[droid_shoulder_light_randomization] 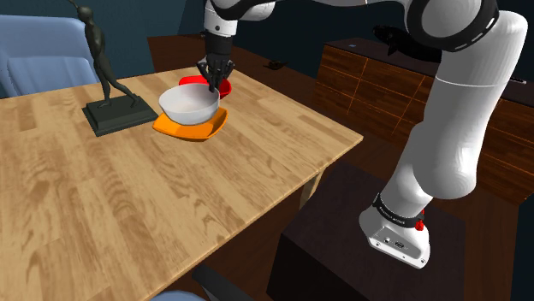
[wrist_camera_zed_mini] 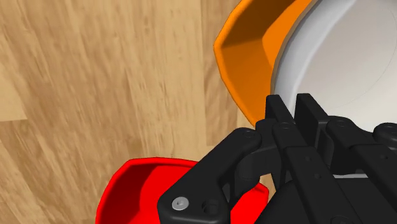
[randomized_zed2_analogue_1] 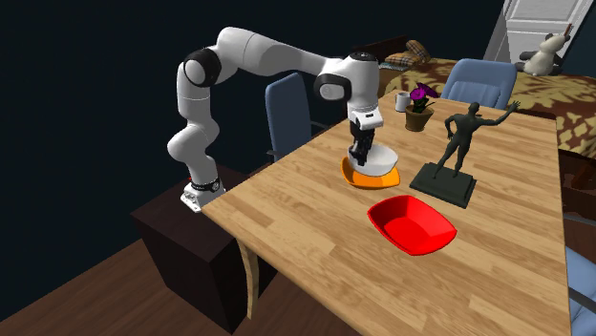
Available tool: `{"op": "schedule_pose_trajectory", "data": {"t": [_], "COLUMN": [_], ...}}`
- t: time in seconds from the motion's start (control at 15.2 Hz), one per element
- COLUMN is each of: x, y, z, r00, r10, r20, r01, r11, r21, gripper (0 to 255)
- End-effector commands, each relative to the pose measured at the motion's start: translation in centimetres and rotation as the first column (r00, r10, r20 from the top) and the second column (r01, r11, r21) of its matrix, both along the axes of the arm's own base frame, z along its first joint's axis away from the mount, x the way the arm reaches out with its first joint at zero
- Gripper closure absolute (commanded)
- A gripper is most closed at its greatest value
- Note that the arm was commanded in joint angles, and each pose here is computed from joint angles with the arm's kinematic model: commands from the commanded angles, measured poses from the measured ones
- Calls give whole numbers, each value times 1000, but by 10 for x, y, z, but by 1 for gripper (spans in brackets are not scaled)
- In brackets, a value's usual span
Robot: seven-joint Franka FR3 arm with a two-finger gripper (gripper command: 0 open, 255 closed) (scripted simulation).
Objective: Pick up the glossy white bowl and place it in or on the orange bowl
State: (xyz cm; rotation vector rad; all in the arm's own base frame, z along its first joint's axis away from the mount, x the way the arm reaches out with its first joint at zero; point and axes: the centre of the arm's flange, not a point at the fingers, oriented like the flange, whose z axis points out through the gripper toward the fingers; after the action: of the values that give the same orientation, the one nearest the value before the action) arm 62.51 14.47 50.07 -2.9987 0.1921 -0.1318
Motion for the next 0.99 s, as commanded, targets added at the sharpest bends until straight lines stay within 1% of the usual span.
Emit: {"op": "schedule_pose_trajectory", "data": {"t": [0.0, 0.53, 0.59, 0.92], "x": [-1, -1, -1, -1], "y": [0, 0, 0, 0], "z": [-10, -10, -10, -10], "r00": [1000, 1000, 1000, 1000], "r10": [0, 0, 0, 0], "r20": [1, 1, 1, 1], "r01": [0, 0, 0, 0], "r11": [1000, 1000, 1000, 1000], "r21": [0, 0, 0, 0], "gripper": [255, 255, 0, 0]}}
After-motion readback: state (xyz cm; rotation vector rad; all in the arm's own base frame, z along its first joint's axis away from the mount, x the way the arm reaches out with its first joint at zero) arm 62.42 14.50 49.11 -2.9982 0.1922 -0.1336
